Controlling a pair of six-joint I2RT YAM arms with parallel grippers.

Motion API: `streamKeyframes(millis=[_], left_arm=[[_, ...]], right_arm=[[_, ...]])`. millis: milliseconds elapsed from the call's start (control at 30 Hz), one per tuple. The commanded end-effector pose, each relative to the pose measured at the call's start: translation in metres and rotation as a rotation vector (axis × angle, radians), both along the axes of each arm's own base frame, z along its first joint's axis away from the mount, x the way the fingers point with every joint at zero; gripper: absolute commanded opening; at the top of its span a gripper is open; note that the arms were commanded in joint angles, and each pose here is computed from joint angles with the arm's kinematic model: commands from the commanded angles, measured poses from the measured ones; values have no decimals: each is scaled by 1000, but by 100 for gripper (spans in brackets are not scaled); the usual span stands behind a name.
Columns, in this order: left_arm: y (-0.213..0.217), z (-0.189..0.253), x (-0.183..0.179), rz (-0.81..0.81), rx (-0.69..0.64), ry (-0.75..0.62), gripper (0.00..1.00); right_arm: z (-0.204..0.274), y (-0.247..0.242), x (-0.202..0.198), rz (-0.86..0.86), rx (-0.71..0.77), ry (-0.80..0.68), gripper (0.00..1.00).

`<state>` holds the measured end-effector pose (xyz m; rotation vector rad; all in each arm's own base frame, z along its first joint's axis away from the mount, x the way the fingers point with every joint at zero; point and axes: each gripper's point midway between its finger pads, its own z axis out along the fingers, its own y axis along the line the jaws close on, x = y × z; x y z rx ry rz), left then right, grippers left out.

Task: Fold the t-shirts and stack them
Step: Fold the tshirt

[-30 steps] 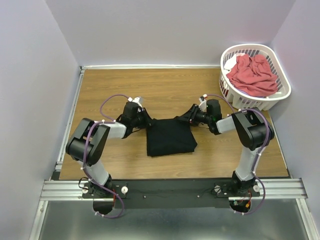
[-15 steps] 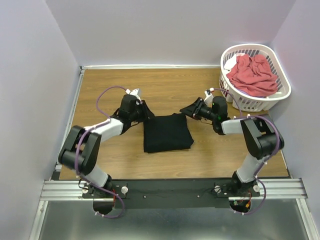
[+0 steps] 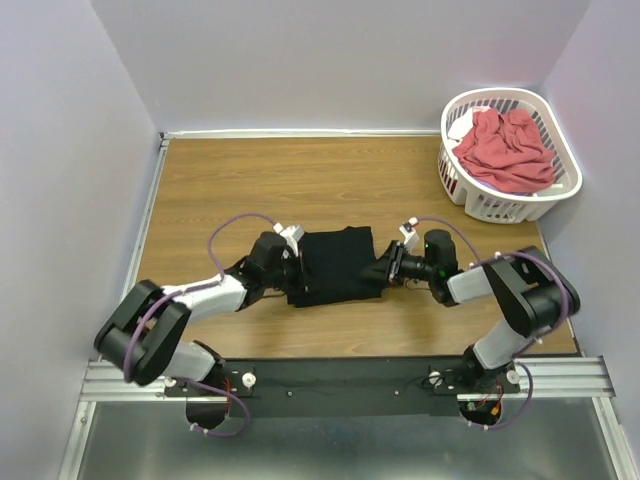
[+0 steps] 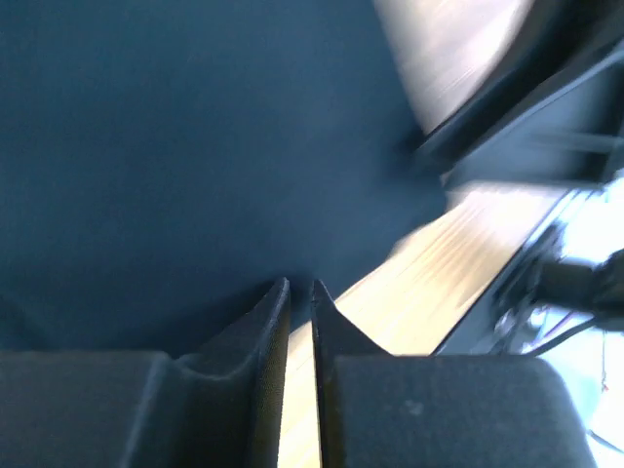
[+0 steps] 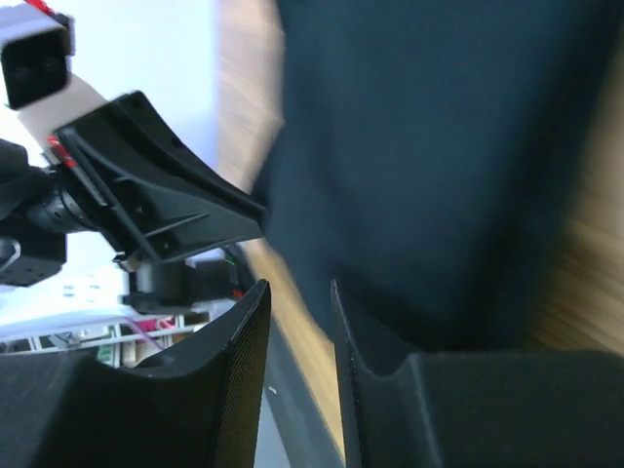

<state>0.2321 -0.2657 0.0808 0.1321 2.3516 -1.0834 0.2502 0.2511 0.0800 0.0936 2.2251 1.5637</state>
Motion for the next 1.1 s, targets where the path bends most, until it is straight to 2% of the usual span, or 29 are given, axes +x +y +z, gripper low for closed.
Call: streamKeyframes(millis=[0,100,200,267,300,433,533,567,700,767,867,967,1067], left_arm=[[3,-45,-32,-58,-5,161,15],[14,-71,-53,-55,1,254,11],[26,-61,-47,-10,-40,231,11],[30,-46,-35,13,-24,158,12],[39,-50,-34,45,30,161,13],[39,-10,-23,52,10,47,20],[47,15,-16,102,12,-23,20],[53,24,-13,140,22,-50,23],[70,45,-6,234,38,-125,25],[76,55,-5,265,35,-157,25],[83,60,-4,297,41,-178,26],[84,58,-6,299,41,-176,26],[84,54,-7,298,42,-169,27]], right_arm=[[-65,-18,-27,3,-95,148,36],[-84,-36,-35,-43,-68,243,34],[-68,-35,-29,-37,-6,207,34],[-49,-32,-25,-31,26,165,34],[-40,-30,-24,-17,42,149,37],[8,-11,-20,19,108,77,41],[48,22,-22,76,139,-10,43],[63,39,-28,115,156,-40,44],[77,72,-20,105,169,-58,45],[63,79,-15,88,146,-32,45],[15,87,-12,71,84,62,45],[-40,96,-30,128,60,198,43],[-85,88,-42,99,13,310,41]])
